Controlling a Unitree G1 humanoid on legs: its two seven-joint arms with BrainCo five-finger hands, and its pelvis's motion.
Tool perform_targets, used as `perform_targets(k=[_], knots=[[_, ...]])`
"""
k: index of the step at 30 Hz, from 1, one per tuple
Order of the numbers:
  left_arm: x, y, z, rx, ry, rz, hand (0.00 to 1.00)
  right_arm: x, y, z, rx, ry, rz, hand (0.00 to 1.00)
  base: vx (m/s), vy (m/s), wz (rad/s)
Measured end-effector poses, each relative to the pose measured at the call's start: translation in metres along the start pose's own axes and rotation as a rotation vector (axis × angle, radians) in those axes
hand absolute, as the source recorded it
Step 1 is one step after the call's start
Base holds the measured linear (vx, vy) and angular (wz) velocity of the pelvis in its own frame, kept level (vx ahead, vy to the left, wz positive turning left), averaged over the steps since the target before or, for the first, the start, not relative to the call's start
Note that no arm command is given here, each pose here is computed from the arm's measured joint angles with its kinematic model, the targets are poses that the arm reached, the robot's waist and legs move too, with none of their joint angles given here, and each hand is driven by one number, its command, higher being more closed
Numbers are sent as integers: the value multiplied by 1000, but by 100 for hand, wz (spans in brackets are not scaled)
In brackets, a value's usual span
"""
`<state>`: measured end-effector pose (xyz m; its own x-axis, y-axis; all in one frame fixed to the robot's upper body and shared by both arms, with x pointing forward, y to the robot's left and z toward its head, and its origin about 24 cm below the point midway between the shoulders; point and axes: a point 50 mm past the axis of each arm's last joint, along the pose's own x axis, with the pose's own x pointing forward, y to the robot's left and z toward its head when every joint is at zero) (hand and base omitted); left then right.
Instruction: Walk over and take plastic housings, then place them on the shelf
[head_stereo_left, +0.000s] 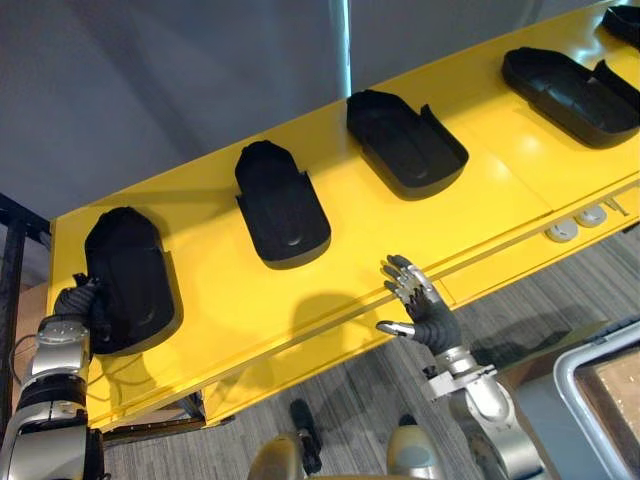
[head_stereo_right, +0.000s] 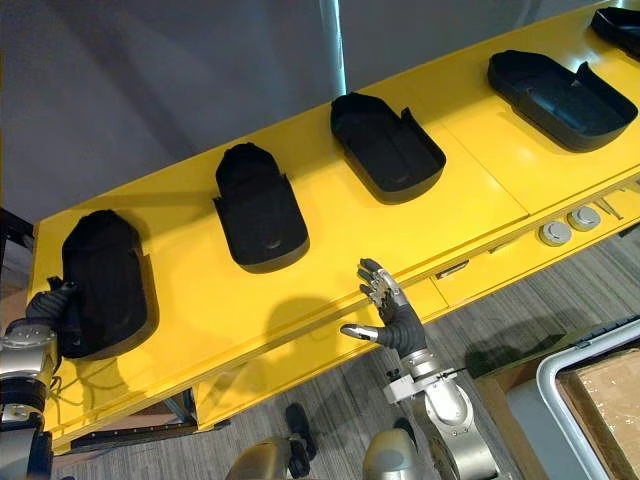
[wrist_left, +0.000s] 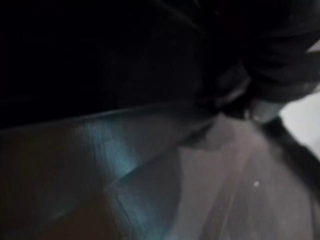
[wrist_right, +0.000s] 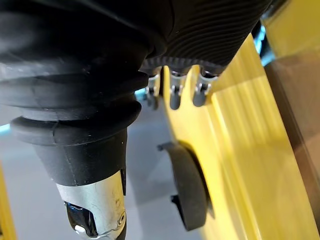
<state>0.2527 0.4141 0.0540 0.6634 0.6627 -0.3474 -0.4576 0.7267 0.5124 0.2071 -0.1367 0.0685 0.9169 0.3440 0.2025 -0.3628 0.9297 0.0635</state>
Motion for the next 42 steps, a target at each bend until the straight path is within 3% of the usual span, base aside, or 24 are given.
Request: perform_targets(k=[15, 25, 26, 42], knots=[[0, 7, 5, -4, -71, -17, 100, 3, -1, 6, -10, -22, 2, 0, -4, 1, -3], [0, 13, 19, 72, -140, -4, 100, 0, -9, 7, -28, -14, 0, 0, 19, -2, -7], [0, 13, 19, 72, -143, -5, 0, -1, -11, 8, -32, -14, -6, 0, -11, 2, -5], [-1, 35, 13, 30, -58, 232, 0, -5, -7, 3, -29, 7, 3, 0, -2, 0, 0]])
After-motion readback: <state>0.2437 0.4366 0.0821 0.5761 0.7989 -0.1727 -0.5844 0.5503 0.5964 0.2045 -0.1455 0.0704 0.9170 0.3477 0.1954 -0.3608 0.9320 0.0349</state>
